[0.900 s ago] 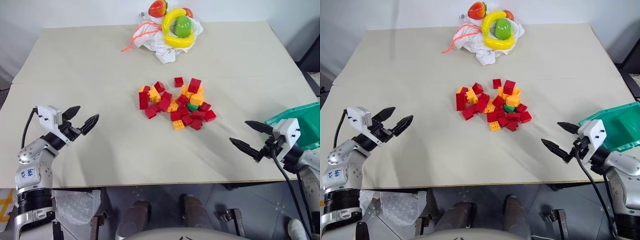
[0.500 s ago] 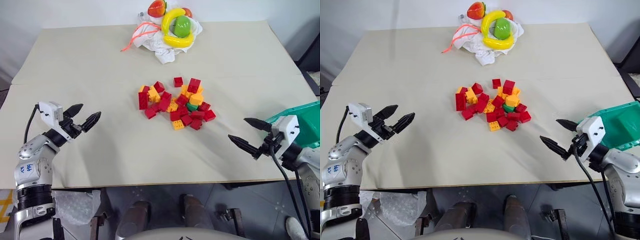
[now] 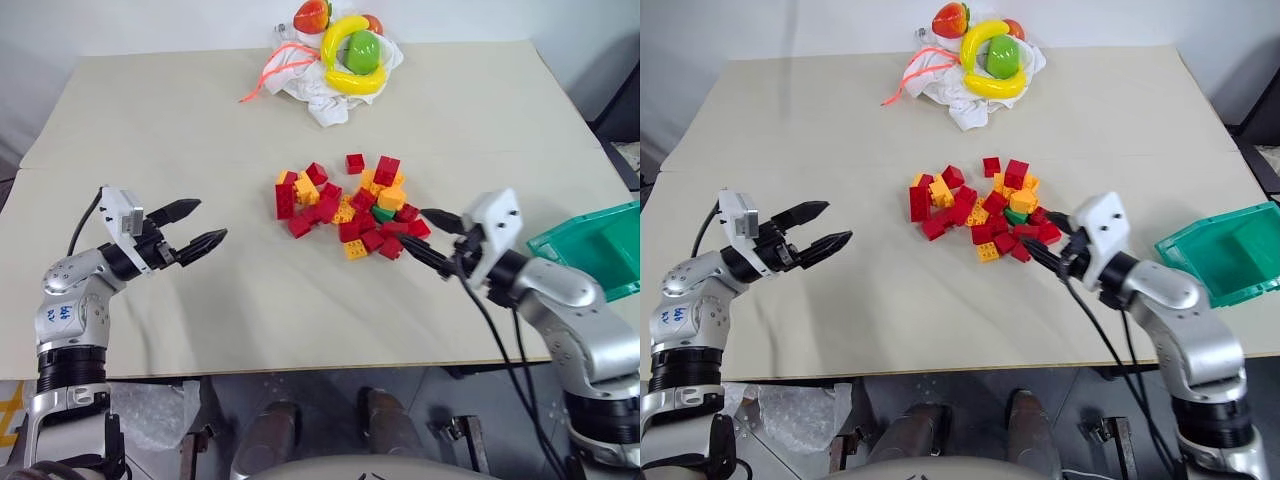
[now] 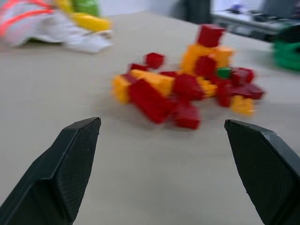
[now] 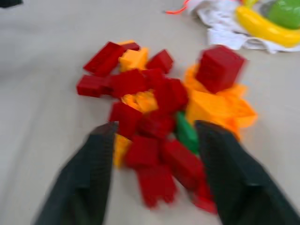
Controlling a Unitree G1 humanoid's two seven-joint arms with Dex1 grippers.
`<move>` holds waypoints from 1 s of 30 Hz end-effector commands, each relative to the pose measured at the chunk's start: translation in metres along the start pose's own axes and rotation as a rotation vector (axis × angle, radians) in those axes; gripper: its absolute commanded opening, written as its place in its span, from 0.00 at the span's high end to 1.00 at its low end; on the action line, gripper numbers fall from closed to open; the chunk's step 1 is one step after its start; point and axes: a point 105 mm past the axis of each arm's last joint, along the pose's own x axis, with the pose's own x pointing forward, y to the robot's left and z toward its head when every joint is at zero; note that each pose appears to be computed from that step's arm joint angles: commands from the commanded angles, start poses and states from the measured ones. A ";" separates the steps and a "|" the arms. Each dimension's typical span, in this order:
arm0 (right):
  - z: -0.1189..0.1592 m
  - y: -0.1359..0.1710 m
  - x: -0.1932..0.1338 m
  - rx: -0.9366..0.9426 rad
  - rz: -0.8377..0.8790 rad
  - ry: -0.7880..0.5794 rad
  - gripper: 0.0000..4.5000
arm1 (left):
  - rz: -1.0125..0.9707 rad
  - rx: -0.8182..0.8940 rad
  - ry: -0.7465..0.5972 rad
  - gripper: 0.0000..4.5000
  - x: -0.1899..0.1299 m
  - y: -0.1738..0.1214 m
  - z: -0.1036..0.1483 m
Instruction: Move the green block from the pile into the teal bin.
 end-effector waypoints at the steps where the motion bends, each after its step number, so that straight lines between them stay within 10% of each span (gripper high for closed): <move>1: 0.012 0.008 0.040 0.059 -0.059 -0.015 0.67 | -0.210 0.051 -0.095 0.00 0.007 -0.016 0.016; 6: 0.015 0.015 0.090 0.114 -0.099 -0.012 0.99 | -0.307 0.086 -0.097 0.00 0.010 -0.020 0.016; 17: 0.008 -0.003 0.156 0.239 -0.371 -0.034 0.99 | -0.291 0.229 -0.107 0.00 0.010 -0.013 0.018; 30: -0.020 -0.063 0.097 0.108 -0.612 0.044 0.99 | -0.248 0.242 -0.127 0.00 0.006 -0.014 0.015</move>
